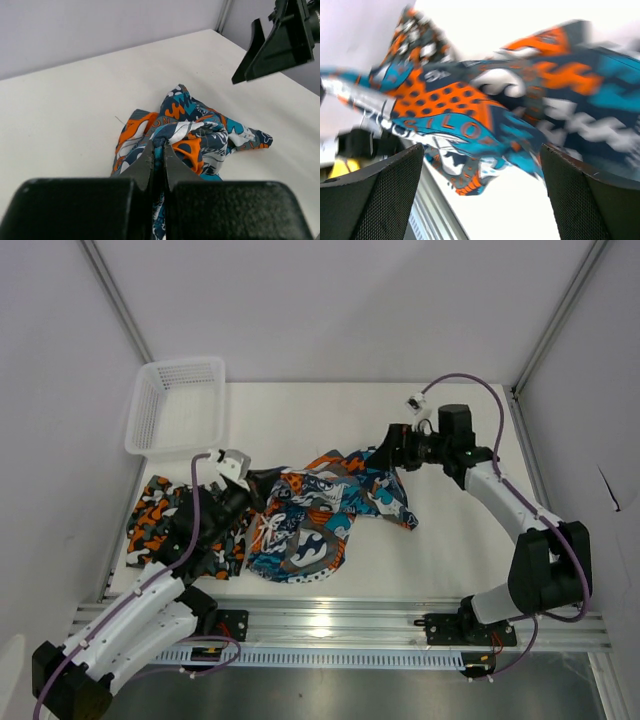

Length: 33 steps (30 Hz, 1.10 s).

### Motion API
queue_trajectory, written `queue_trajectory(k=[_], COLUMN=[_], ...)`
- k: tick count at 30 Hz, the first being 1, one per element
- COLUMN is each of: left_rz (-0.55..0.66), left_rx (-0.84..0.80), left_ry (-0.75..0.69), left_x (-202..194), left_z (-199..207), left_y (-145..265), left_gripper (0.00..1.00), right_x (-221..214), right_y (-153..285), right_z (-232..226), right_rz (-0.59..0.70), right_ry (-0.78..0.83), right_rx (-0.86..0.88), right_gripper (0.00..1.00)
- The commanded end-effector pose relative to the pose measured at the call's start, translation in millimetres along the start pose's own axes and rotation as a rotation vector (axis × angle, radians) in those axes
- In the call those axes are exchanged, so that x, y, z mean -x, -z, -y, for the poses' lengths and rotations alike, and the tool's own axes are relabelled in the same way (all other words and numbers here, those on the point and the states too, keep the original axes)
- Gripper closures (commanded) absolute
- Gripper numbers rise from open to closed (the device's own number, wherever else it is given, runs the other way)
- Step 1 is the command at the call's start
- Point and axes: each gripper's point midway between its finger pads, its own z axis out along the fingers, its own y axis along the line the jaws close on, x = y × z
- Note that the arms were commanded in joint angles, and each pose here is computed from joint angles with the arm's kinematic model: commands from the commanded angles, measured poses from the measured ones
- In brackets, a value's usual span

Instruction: Fold and stack the shorts

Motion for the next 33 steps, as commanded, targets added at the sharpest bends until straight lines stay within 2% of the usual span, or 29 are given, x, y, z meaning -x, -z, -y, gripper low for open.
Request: queue_trajectory(k=[1, 5, 7, 11, 18, 21, 22, 23, 26, 28, 33], left_rz=[0.000, 0.038, 0.080, 0.043, 0.006, -0.003, -0.003, -0.010, -0.014, -0.014, -0.021], left_rx=[0.005, 0.063, 0.109, 0.203, 0.296, 0.312, 0.317, 0.326, 0.329, 0.330, 0.342], left_ry=[0.050, 0.064, 0.081, 0.128, 0.201, 0.204, 0.203, 0.202, 0.197, 0.194, 0.191], left_x=[-22.3, -22.0, -15.6, -22.5, -33.1, -35.8, -36.0, -38.4, -39.5, -39.8, -44.1], left_z=[-0.3, -9.7, -17.4, -31.8, -44.2, -46.6, -47.6, -49.0, -49.5, -50.1, -52.4], left_y=[12.8, 23.5, 27.1, 27.6, 29.0, 30.4, 30.9, 31.7, 32.5, 32.8, 34.0], left_gripper=[1.00, 1.00, 0.99, 1.00, 1.00, 1.00, 1.00, 1.00, 1.00, 1.00, 1.00], right_x=[8.0, -33.4, -36.3, -62.8, -100.9, -110.5, -114.4, -115.8, -120.3, -123.3, -123.4], right_y=[16.8, 33.0, 47.5, 66.6, 69.2, 64.8, 62.7, 62.3, 57.6, 52.9, 44.4], right_z=[28.7, 44.0, 42.3, 46.4, 65.5, 72.2, 75.2, 77.1, 83.1, 84.3, 87.9], right_rz=[0.118, 0.117, 0.168, 0.200, 0.141, 0.138, 0.144, 0.149, 0.153, 0.139, 0.139], right_ry=[-0.101, -0.128, -0.129, -0.167, -0.269, -0.309, -0.313, -0.324, -0.328, -0.344, -0.357], right_rx=[-0.127, -0.239, -0.287, -0.363, -0.385, -0.376, -0.370, -0.372, -0.365, -0.342, -0.304], right_gripper=[0.00, 0.00, 0.00, 0.01, 0.01, 0.20, 0.32, 0.36, 0.41, 0.49, 0.50])
